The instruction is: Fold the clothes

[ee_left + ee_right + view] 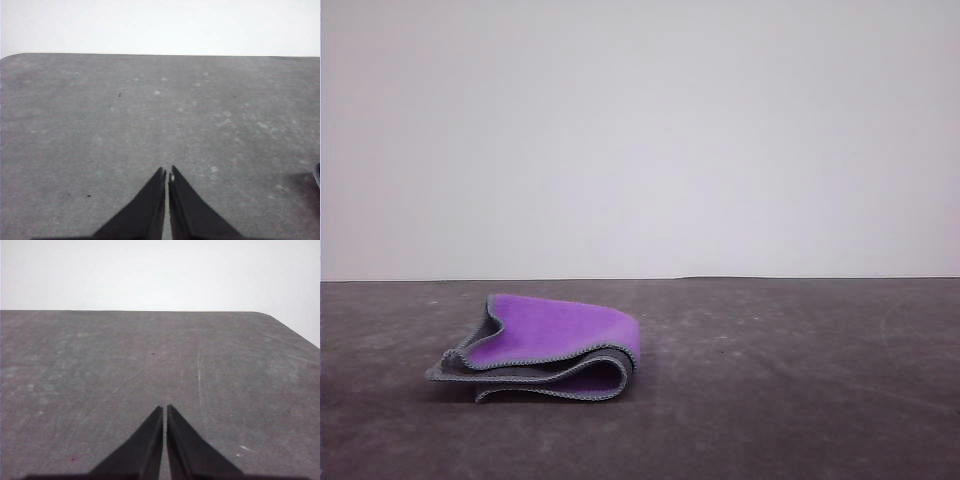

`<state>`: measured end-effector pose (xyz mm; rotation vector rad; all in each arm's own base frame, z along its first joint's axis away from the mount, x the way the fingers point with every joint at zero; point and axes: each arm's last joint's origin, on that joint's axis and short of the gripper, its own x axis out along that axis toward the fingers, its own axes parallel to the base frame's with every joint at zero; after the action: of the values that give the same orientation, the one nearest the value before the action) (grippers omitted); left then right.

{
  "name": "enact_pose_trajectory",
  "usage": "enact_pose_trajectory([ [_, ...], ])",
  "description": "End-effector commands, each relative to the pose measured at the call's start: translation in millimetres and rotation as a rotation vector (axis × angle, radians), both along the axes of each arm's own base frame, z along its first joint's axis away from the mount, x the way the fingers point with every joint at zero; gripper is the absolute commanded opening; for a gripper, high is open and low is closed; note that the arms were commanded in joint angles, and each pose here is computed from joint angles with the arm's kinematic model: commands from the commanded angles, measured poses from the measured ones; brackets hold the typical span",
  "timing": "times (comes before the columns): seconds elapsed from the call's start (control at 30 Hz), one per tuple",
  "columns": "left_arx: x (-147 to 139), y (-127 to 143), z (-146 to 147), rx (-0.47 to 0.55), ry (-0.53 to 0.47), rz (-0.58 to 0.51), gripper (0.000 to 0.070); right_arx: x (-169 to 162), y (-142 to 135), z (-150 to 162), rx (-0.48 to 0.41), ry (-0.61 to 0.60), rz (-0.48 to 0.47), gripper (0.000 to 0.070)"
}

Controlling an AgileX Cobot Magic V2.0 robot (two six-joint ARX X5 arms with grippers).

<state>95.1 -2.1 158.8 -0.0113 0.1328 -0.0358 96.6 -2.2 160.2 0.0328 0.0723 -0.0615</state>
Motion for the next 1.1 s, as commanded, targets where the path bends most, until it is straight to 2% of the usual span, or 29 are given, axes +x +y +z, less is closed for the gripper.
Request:
enact_pose_trajectory([
  [0.0, 1.2, 0.1, -5.8, 0.011, 0.008, 0.003, 0.0, 0.3, 0.0, -0.2, 0.016, -0.007, -0.001, 0.001],
  [1.07, 1.2, 0.1, -5.7, 0.011, 0.008, 0.003, 0.0, 0.3, 0.0, -0.2, 0.016, -0.007, -0.001, 0.001],
])
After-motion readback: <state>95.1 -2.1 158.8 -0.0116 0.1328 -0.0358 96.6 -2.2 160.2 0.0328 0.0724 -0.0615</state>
